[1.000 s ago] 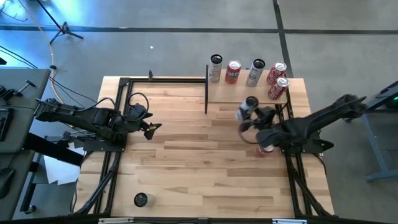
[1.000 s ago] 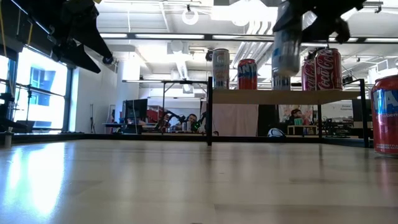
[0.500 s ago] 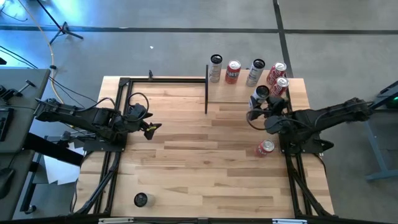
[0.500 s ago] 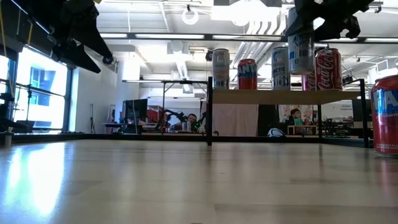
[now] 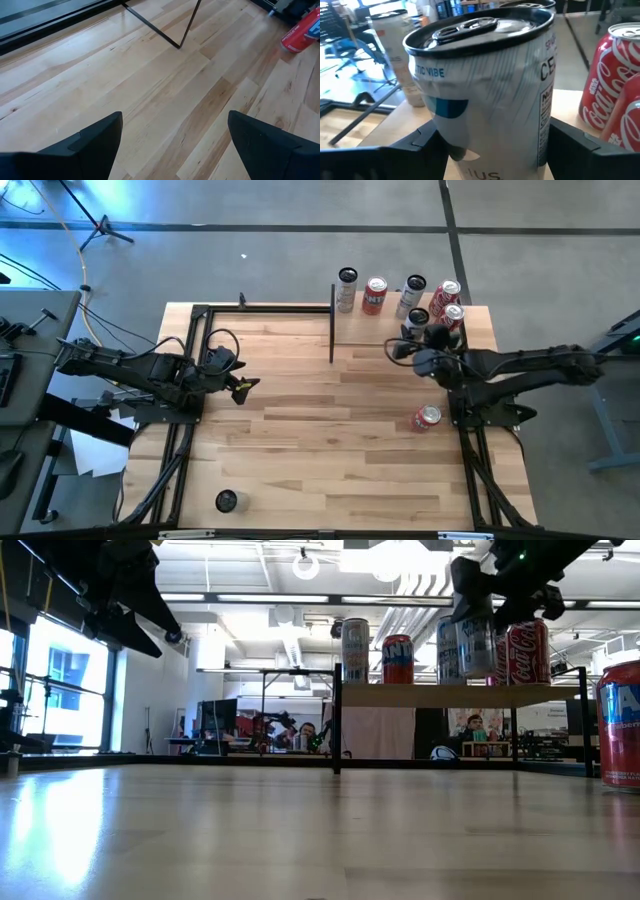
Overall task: Place canned beverage on shelf
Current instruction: Put the white blue soda can on the shelf aligned with the other white blue soda can
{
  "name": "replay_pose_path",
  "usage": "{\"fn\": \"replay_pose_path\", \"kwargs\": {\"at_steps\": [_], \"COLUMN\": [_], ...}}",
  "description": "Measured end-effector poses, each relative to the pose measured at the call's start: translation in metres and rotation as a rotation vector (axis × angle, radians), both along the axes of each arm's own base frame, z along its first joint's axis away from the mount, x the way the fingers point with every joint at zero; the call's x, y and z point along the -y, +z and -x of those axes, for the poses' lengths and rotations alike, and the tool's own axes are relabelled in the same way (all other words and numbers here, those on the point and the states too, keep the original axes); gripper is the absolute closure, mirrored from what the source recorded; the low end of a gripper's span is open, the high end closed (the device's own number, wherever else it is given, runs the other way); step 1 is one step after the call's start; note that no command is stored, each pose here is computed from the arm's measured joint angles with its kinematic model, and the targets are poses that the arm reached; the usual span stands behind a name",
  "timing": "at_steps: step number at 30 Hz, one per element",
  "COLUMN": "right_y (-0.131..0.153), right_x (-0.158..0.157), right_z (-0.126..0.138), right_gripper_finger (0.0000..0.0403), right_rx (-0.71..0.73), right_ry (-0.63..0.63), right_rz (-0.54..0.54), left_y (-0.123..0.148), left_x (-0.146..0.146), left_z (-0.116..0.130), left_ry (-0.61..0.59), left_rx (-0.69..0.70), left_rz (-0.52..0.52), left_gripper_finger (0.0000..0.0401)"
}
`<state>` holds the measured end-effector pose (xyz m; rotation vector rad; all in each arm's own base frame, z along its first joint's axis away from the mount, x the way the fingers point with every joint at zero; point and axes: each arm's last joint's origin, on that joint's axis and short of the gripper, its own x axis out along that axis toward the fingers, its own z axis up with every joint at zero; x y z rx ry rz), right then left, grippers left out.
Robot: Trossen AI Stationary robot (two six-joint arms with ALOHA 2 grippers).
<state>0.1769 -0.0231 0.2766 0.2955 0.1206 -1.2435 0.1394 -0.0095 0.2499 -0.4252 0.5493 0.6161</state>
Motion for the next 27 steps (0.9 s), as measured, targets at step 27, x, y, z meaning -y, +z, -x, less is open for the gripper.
{"fn": "replay_pose_path", "kwargs": {"at_steps": [27], "right_y": [-0.005], "right_x": [0.03], "right_z": [-0.006], "right_gripper_finger": [0.0153], "right_rx": [0.015], "right_ry": [-0.09], "right_rz": [-0.062], "left_y": [0.0], "left_x": [0.0], "left_z": [0.0], "left_ry": [0.0], "left_rx": [0.0], "left_rz": [0.0], "left_gripper_finger": [0.0064]}}
